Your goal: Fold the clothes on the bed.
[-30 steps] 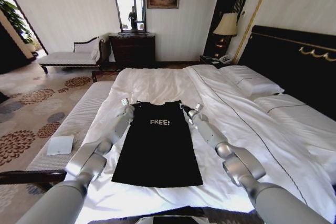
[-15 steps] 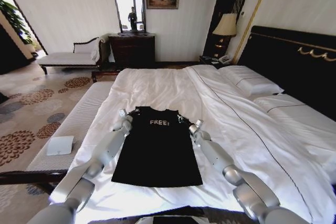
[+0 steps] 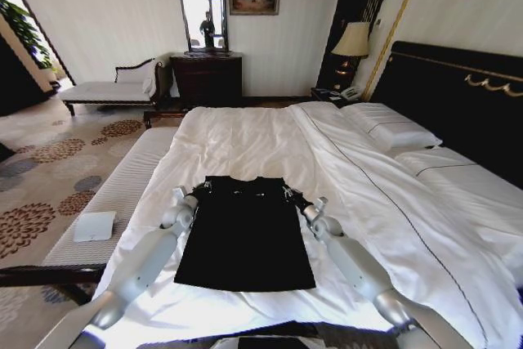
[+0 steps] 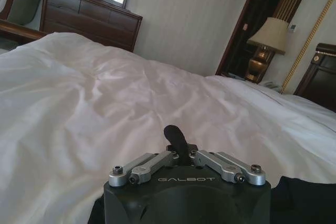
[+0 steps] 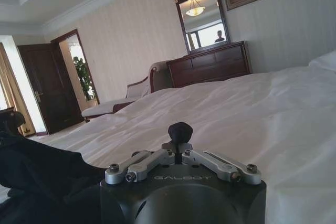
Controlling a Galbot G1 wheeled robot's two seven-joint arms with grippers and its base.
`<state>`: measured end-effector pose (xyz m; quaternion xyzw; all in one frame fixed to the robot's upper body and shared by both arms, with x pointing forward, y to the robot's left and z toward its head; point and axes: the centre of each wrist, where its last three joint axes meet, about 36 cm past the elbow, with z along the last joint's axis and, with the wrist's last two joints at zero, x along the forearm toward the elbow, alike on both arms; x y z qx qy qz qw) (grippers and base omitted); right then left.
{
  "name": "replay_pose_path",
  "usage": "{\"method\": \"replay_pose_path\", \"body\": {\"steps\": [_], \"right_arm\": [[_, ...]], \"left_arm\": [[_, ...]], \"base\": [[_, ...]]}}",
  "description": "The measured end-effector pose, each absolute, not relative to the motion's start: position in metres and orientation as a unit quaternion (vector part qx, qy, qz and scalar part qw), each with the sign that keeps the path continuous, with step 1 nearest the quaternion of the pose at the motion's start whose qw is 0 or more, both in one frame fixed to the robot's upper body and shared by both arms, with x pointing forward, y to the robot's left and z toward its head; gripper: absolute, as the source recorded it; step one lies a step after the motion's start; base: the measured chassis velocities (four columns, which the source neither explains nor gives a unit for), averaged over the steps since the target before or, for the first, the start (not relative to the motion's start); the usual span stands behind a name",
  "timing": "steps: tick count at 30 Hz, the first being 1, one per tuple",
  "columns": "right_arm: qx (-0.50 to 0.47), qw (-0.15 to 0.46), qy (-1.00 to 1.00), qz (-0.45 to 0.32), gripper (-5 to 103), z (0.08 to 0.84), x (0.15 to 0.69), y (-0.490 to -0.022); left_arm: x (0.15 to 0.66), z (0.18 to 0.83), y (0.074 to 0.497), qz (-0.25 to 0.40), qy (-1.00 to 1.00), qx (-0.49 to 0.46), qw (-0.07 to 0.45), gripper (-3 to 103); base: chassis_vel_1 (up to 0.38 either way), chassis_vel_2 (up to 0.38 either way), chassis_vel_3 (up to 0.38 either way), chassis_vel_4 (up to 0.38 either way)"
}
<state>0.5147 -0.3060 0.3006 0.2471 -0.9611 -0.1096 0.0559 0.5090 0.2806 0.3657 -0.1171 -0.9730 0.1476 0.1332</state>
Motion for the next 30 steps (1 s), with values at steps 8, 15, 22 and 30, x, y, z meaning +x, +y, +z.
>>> {"method": "replay_pose_path", "body": {"steps": [8, 15, 22, 30], "right_arm": [[0.262, 0.059, -0.96, -0.076, 1, 0.29, 0.473, -0.312], [0.267, 0.061, -0.959, -0.068, 1, 0.283, 0.433, -0.314], [0.275, 0.074, -0.957, -0.054, 1, 0.27, 0.388, -0.308], [0.276, 0.081, -0.955, -0.067, 1, 0.268, 0.347, -0.3]], "left_arm": [[0.463, 0.35, 0.284, 0.127, -0.973, -0.125, 0.146, 2], [0.421, 0.349, 0.285, 0.114, -0.972, -0.137, 0.151, 2], [0.389, 0.34, 0.303, 0.1, -0.973, -0.132, 0.163, 2], [0.345, 0.334, 0.304, 0.115, -0.971, -0.118, 0.174, 2]], "base": [[0.0, 0.0, 0.0, 0.0], [0.0, 0.0, 0.0, 0.0], [0.0, 0.0, 0.0, 0.0], [0.0, 0.0, 0.0, 0.0]]}}
